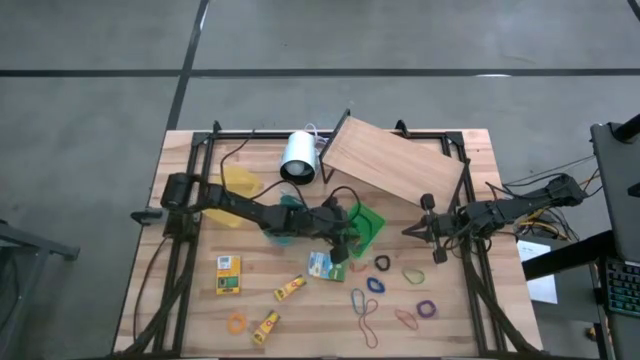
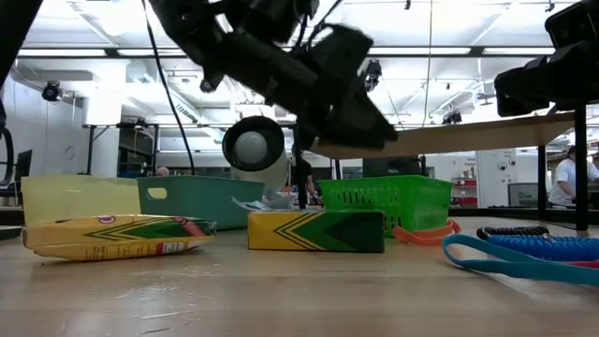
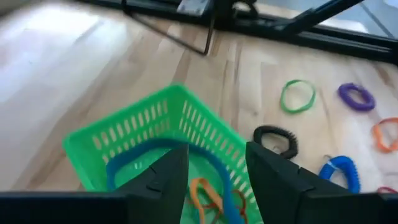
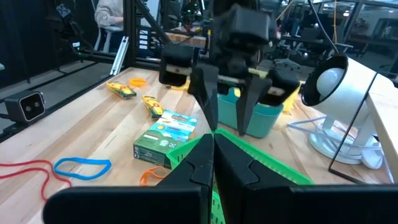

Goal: Pick & Place Office Desk Supplies
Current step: Put the top left orange rubber band into the green bin

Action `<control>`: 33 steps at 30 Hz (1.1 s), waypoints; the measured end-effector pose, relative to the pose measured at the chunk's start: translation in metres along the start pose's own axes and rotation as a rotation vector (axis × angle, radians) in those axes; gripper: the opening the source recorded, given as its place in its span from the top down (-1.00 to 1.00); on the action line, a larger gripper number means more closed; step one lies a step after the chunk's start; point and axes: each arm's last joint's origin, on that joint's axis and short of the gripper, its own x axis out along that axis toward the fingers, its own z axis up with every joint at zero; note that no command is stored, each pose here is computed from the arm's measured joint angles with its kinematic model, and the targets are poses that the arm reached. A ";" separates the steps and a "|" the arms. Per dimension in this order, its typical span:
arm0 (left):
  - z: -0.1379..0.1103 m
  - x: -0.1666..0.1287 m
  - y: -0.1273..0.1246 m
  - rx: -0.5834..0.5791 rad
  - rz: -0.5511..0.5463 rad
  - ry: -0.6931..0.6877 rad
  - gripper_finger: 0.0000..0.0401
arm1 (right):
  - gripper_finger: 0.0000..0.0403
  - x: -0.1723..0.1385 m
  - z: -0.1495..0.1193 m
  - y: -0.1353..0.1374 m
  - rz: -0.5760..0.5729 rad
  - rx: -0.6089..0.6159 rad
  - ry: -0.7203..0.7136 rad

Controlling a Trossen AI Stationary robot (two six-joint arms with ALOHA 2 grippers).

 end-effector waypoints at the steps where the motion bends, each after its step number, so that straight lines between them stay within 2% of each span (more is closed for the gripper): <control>1: 0.003 -0.002 -0.004 0.021 -0.009 -0.012 0.18 | 0.96 0.000 0.000 0.000 0.000 0.000 0.000; 7: 0.011 -0.019 -0.035 0.134 -0.070 -0.049 0.18 | 0.96 0.000 0.000 0.000 0.000 0.000 -0.001; 15: -0.004 -0.039 -0.092 0.234 -0.060 -0.074 0.18 | 0.96 0.000 0.000 0.000 0.000 0.000 0.000; 22: -0.022 -0.055 -0.133 0.189 0.029 -0.115 0.18 | 0.96 0.000 0.000 0.000 0.000 0.000 -0.001; 27: -0.031 -0.065 -0.153 0.145 -0.010 -0.128 0.18 | 0.96 0.000 0.000 0.000 0.000 0.000 -0.001; 31: -0.038 -0.084 -0.178 0.317 -0.080 -0.149 0.18 | 0.96 0.000 0.000 0.000 0.000 0.000 -0.001; 33: -0.037 -0.098 -0.186 0.360 -0.111 -0.164 0.18 | 0.96 0.000 0.000 0.000 0.000 0.000 -0.001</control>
